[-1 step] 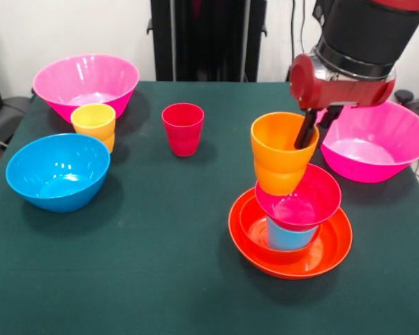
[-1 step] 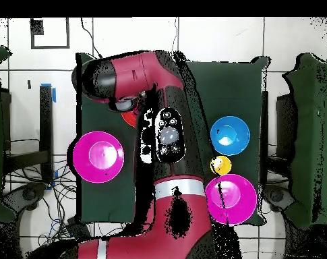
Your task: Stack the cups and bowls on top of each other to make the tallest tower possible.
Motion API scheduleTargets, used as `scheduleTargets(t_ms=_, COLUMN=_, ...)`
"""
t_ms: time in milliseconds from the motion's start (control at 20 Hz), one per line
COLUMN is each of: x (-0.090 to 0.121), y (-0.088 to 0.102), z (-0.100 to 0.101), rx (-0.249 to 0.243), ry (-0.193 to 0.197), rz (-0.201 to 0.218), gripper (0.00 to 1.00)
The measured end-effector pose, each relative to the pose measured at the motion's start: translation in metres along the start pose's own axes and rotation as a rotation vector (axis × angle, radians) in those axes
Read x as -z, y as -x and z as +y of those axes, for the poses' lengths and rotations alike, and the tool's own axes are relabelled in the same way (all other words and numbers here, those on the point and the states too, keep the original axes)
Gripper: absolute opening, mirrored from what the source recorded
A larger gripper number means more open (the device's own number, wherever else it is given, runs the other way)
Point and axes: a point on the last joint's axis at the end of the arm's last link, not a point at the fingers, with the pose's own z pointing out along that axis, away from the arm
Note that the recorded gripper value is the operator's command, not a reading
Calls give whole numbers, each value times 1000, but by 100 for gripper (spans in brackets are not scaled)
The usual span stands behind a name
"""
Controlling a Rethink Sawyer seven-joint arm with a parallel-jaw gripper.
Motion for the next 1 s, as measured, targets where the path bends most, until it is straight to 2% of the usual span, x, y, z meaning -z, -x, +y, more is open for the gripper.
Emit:
scheduleTargets(t_ms=200, x=-10, y=-1, z=0, rx=-19, ry=-3, rz=-1, gripper=0)
scheduleTargets(t_ms=350, x=-22, y=-5, z=5, rx=-43, ry=-4, rz=19, gripper=0)
scheduleTargets(t_ms=500, x=-24, y=-6, z=11, rx=-56, ry=1, rz=26, gripper=0)
scheduleTargets(t_ms=1000, x=-31, y=-7, z=55, rx=-85, ry=41, rz=51, gripper=0)
